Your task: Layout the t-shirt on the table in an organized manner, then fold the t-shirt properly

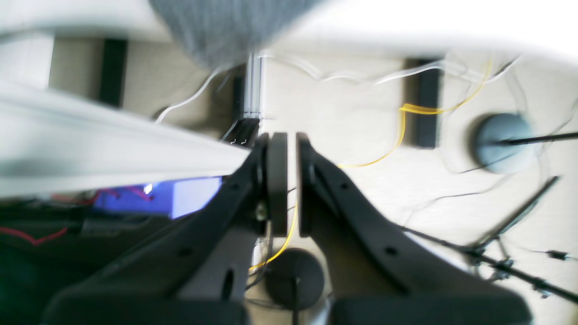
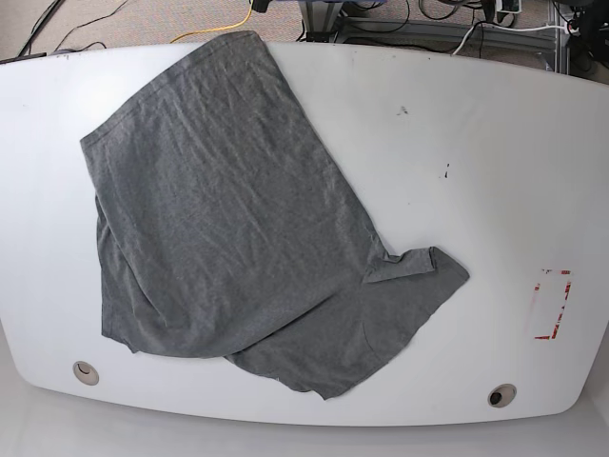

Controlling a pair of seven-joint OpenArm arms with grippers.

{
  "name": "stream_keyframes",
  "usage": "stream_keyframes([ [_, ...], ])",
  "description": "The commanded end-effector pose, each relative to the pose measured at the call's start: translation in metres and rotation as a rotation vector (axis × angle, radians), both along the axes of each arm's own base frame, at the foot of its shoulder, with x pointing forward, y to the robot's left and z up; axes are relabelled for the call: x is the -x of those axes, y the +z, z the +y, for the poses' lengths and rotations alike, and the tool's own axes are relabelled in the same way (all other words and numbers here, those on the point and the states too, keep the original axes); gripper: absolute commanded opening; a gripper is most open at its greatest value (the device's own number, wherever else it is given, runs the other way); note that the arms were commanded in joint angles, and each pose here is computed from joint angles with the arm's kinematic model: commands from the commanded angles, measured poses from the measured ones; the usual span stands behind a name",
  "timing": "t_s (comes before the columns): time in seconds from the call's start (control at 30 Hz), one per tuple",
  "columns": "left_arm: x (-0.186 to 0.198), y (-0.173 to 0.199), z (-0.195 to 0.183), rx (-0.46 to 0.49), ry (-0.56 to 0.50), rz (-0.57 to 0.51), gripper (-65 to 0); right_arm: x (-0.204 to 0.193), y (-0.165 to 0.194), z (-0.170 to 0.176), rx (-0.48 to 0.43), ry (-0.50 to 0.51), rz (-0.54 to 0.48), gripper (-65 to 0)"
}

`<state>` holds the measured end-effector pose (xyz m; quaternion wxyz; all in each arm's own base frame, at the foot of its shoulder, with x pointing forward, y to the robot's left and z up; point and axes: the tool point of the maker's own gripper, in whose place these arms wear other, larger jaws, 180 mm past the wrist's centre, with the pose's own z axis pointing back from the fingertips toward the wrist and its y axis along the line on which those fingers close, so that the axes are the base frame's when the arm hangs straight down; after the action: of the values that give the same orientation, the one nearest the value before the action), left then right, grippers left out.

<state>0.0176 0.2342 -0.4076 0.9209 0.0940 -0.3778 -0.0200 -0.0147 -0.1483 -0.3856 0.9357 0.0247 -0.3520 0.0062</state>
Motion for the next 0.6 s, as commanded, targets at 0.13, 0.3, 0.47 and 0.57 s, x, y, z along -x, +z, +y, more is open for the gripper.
stream_keyframes([
  [0.13, -0.029, 0.046, -0.006, 0.018, -0.005, -0.14, -57.4, -0.021, 0.025, 0.003, -0.002, 0.007, -0.089, -62.0],
  [0.3, -0.047, 0.064, -0.013, 0.027, -0.022, -0.209, -57.4, -0.046, 0.028, 0.003, -0.002, 0.008, -0.159, -62.0],
  [0.47, -0.073, 0.075, -0.016, 0.027, -0.031, -0.29, -56.9, -0.07, 0.03, 0.003, -0.002, 0.008, -0.227, -62.0],
  [0.57, -0.09, 0.078, -0.016, 0.024, -0.034, -0.334, -56.8, -0.088, 0.033, 0.003, -0.002, 0.008, -0.277, -61.8],
])
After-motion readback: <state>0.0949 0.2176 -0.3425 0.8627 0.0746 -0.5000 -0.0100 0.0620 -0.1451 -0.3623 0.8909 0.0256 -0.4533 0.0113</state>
